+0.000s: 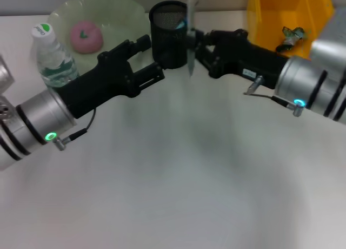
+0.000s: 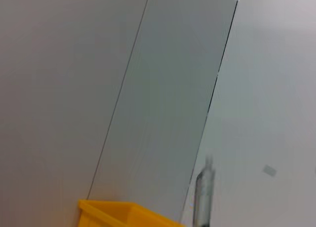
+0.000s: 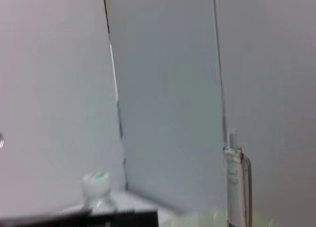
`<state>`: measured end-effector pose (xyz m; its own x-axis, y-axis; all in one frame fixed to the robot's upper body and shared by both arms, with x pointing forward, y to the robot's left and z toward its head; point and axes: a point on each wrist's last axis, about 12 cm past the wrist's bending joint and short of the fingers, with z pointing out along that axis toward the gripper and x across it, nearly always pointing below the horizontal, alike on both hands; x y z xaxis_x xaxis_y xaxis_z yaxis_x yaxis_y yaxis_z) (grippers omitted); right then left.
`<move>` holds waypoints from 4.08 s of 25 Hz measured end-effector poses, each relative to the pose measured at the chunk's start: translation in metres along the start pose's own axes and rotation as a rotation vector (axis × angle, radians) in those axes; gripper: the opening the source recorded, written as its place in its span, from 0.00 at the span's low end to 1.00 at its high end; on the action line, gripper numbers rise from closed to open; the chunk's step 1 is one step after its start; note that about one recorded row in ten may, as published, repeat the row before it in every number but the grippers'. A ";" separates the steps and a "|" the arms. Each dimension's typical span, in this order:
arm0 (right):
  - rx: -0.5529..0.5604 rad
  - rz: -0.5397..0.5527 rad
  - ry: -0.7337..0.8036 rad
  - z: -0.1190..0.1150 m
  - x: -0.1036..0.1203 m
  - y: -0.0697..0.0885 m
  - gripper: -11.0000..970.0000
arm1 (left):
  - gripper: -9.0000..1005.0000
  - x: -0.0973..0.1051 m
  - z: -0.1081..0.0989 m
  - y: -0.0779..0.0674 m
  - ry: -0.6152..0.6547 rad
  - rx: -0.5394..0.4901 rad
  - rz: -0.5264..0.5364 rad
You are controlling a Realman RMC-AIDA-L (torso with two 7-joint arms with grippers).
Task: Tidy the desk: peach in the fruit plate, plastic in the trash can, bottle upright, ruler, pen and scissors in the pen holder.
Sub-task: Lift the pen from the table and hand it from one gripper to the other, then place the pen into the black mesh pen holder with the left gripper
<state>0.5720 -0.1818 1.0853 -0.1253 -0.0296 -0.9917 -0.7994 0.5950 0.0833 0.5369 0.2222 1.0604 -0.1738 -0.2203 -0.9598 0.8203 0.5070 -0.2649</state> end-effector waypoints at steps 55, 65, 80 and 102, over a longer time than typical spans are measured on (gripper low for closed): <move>0.004 -0.134 -0.027 0.007 0.031 0.024 0.15 | 0.16 0.013 0.046 -0.019 -0.067 -0.106 0.118; 0.004 -0.132 -0.024 0.008 0.031 0.023 0.35 | 0.16 0.012 0.047 -0.018 -0.071 -0.109 0.122; 0.115 -0.057 0.062 -0.019 0.059 0.007 0.63 | 0.18 -0.012 0.072 -0.006 -0.189 -0.246 0.193; 0.108 -0.001 0.091 -0.026 0.069 0.011 0.65 | 0.26 -0.040 0.141 0.020 -0.037 -0.477 0.273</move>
<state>0.5394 -0.1979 1.0201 -0.1816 -0.1002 -0.9783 -0.7323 0.6778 0.0665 0.6372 0.1240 1.1066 0.0368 -0.0527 -0.9979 0.4931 0.8695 -0.0277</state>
